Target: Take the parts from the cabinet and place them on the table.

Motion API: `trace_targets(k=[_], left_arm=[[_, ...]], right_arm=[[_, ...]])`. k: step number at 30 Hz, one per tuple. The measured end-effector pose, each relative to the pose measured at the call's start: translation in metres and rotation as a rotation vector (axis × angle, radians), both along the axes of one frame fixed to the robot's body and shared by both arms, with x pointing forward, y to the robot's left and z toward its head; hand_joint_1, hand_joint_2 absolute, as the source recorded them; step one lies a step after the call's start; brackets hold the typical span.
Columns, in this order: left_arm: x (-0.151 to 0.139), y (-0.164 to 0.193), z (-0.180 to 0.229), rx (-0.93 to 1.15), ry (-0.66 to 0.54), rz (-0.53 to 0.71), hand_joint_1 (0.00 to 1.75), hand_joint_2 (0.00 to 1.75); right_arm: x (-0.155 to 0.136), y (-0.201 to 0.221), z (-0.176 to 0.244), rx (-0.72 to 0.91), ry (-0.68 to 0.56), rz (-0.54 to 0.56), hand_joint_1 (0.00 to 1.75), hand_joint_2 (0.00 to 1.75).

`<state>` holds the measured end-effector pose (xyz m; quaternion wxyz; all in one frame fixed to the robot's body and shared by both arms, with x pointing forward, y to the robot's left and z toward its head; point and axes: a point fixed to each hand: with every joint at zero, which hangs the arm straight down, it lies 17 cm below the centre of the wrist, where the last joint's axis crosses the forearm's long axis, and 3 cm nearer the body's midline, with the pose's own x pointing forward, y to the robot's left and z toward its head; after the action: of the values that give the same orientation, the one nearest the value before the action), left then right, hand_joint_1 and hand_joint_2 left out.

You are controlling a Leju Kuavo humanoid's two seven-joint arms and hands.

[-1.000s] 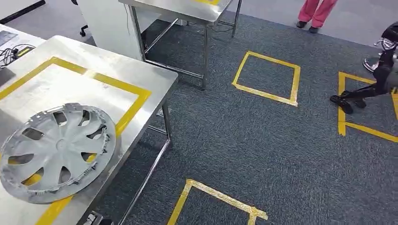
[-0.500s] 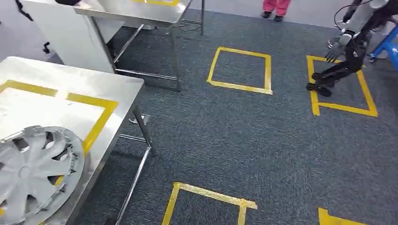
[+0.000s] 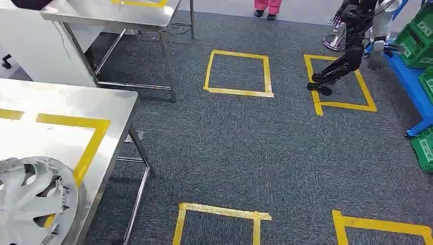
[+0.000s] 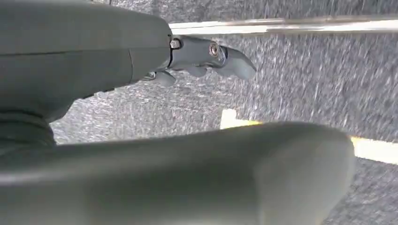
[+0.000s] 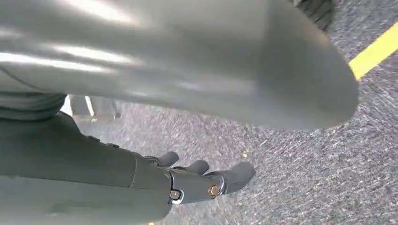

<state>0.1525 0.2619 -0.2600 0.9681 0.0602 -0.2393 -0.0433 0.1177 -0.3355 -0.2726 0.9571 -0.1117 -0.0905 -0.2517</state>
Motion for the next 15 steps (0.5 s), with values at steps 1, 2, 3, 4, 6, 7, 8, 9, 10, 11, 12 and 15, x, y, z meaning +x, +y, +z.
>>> trace_targets(k=[1,2,3,4,6,7,8,9,10,11,12,15], left_arm=[[-0.001,-0.001,0.000,-0.001,0.004,0.000,0.00,0.00],[-0.002,-0.002,-0.001,-0.004,0.011,-0.003,0.00,0.00],[-0.002,-0.004,-0.001,-0.008,0.018,-0.007,0.00,0.00],[-0.004,-0.006,-0.002,-0.012,0.031,-0.011,0.00,0.00],[-0.007,-0.011,-0.003,-0.021,0.046,-0.021,0.00,0.00],[-0.006,-0.011,-0.003,-0.020,0.047,-0.023,0.00,0.00],[-0.006,-0.011,-0.003,-0.017,0.044,-0.020,0.00,0.00],[-0.005,-0.012,-0.002,-0.016,0.037,-0.013,0.00,0.00],[-0.002,-0.012,-0.001,-0.015,0.028,-0.007,0.00,0.00],[0.000,-0.013,0.000,-0.015,0.017,-0.001,0.00,0.00],[0.002,-0.010,0.001,-0.011,0.005,0.006,0.00,0.00],[0.007,-0.006,0.003,-0.006,-0.034,0.027,0.00,0.00]], right_arm=[[0.000,0.000,0.000,0.000,0.000,0.000,0.00,0.00],[-0.001,0.000,0.000,-0.001,0.002,0.000,0.00,0.00],[-0.001,0.000,0.000,0.000,0.005,-0.001,0.00,0.00],[-0.005,-0.001,-0.001,-0.001,0.016,0.001,0.00,0.00],[-0.005,-0.004,-0.001,-0.006,0.025,0.002,0.00,0.00],[-0.003,-0.005,0.000,-0.006,0.025,0.004,0.00,0.00],[-0.001,-0.008,0.000,-0.010,0.024,0.009,0.00,0.00],[-0.004,-0.010,0.000,-0.012,0.028,0.012,0.00,0.00],[-0.004,-0.013,0.000,-0.016,0.029,0.014,0.00,0.00],[-0.004,-0.016,0.000,-0.018,0.028,0.016,0.00,0.00],[-0.005,-0.014,0.000,-0.014,0.029,0.022,0.00,0.00],[-0.001,-0.011,0.000,-0.001,0.015,0.044,0.00,0.00]])
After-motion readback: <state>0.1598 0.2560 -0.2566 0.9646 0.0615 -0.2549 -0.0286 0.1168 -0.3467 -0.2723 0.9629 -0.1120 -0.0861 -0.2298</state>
